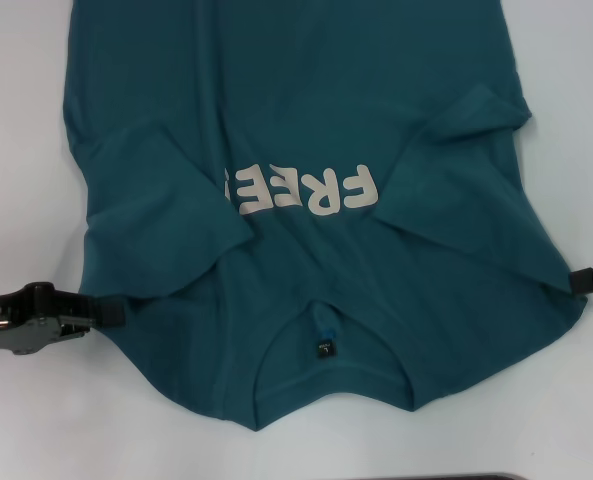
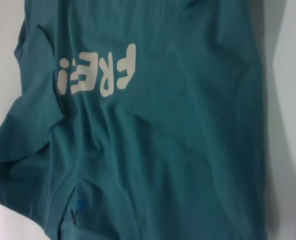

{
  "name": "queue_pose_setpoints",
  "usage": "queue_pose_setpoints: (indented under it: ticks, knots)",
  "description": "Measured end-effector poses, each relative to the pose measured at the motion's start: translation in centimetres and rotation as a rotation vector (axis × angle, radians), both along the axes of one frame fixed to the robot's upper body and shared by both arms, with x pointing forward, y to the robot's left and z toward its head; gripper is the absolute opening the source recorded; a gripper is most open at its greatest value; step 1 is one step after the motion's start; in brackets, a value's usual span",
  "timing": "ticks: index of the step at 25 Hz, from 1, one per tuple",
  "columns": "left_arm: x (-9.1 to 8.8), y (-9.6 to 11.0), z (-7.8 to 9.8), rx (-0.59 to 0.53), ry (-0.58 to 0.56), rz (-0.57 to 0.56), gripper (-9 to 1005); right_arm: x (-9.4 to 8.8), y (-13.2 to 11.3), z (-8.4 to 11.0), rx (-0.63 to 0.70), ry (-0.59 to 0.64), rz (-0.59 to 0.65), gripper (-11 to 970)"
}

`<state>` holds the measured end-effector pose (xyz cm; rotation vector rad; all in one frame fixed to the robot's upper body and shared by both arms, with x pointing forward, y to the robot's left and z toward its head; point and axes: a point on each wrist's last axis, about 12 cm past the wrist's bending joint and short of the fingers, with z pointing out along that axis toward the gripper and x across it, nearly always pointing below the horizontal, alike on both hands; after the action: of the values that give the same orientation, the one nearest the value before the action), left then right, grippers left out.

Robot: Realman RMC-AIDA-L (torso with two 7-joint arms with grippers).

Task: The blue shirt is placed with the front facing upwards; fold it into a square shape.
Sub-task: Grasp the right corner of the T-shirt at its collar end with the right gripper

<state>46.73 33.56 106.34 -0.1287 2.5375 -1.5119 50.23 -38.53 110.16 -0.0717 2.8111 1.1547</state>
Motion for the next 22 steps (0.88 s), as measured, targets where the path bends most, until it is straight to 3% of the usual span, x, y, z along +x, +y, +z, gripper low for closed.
queue_pose_setpoints:
  ticks: [22]
  knots:
    - [0.0, -0.1, -0.1, 0.0, -0.001, 0.001, 24, 1.3, 2.2, -1.2, -0.057, 0.024, 0.016, 879]
